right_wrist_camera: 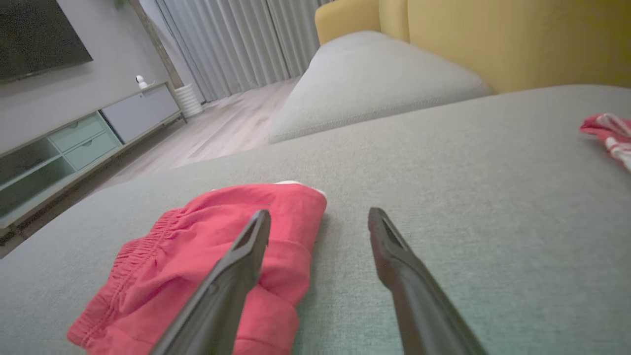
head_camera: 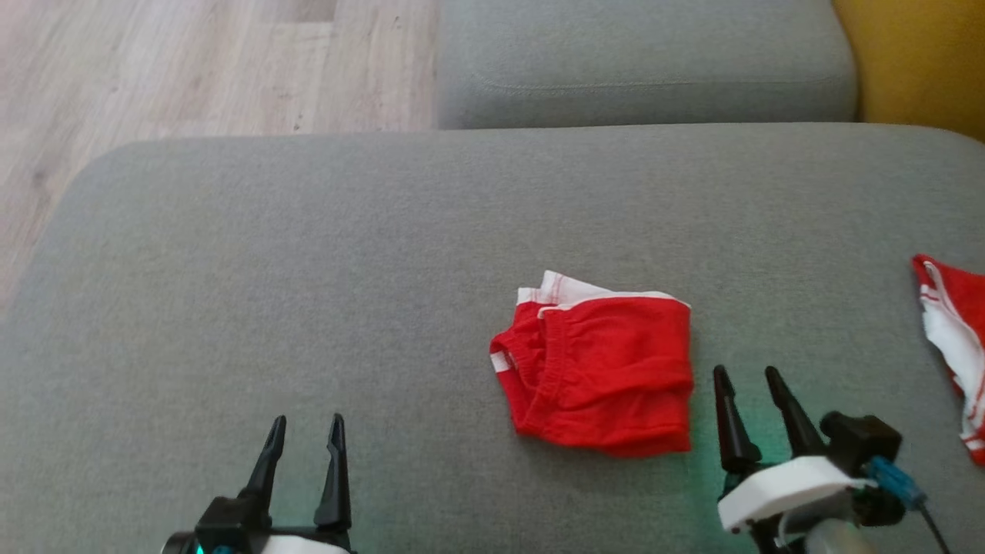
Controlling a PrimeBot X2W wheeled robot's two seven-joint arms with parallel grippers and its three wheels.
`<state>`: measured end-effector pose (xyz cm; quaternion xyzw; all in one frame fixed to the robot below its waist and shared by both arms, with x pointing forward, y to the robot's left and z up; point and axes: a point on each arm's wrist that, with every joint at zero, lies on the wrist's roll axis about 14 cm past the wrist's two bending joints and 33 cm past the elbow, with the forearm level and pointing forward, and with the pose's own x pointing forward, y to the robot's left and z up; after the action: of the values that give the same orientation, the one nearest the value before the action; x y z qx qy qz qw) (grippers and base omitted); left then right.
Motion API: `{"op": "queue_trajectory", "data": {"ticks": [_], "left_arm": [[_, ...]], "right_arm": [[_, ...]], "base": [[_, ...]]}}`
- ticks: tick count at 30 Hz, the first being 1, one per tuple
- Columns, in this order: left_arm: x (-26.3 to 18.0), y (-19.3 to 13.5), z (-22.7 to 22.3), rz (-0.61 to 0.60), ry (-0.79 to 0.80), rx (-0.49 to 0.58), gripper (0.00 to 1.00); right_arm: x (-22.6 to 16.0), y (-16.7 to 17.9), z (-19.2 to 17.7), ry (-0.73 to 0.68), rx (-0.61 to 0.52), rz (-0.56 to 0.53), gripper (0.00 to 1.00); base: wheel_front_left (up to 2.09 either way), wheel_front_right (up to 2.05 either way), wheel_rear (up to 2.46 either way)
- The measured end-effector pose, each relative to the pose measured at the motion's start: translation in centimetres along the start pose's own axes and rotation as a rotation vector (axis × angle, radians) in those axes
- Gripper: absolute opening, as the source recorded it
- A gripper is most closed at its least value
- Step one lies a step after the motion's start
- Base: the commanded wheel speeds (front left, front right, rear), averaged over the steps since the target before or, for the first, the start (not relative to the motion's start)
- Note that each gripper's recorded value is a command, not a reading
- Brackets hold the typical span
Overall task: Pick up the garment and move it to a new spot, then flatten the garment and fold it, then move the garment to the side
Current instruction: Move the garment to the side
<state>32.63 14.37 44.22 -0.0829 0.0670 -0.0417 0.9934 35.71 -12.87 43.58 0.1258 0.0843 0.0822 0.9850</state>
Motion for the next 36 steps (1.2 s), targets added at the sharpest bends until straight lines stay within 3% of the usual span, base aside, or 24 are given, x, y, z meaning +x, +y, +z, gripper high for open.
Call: {"op": "queue_trajectory", "data": {"ticks": [12,13,14,15,16,24,36], "left_arm": [[-0.4,1.7,-1.8,0.057,0.059,-0.038,1.0],[-0.4,1.9,-1.8,0.062,0.059,-0.039,1.0],[-0.4,2.0,-1.9,0.068,0.063,-0.039,1.0],[-0.4,2.2,-2.0,0.073,0.068,-0.04,1.0],[-0.4,2.3,-2.1,0.076,0.073,-0.04,1.0],[1.2,-0.6,-2.4,-0.03,0.086,-0.049,1.0],[4.7,-13.4,-1.9,-0.439,0.096,-0.052,1.0]], "right_arm": [[4.1,2.4,-6.2,0.25,0.074,0.055,1.0],[4.1,2.7,-7.1,0.281,0.078,0.061,0.93],[4.1,3.0,-7.6,0.296,0.077,0.07,0.93],[4.3,3.1,-7.7,0.299,0.086,0.073,0.4],[4.6,3.2,-7.7,0.303,0.09,0.074,0.0],[4.5,0.6,-4.6,0.2,0.097,0.003,0.0],[-2.1,-6.8,-1.6,0.075,0.072,-0.219,0.0]], "base": [[0.0,0.0,0.0],[0.0,0.0,0.0],[0.0,0.0,0.0],[0.0,0.0,0.0],[0.0,0.0,0.0],[0.0,0.0,0.0],[0.0,0.0,0.0]]}}
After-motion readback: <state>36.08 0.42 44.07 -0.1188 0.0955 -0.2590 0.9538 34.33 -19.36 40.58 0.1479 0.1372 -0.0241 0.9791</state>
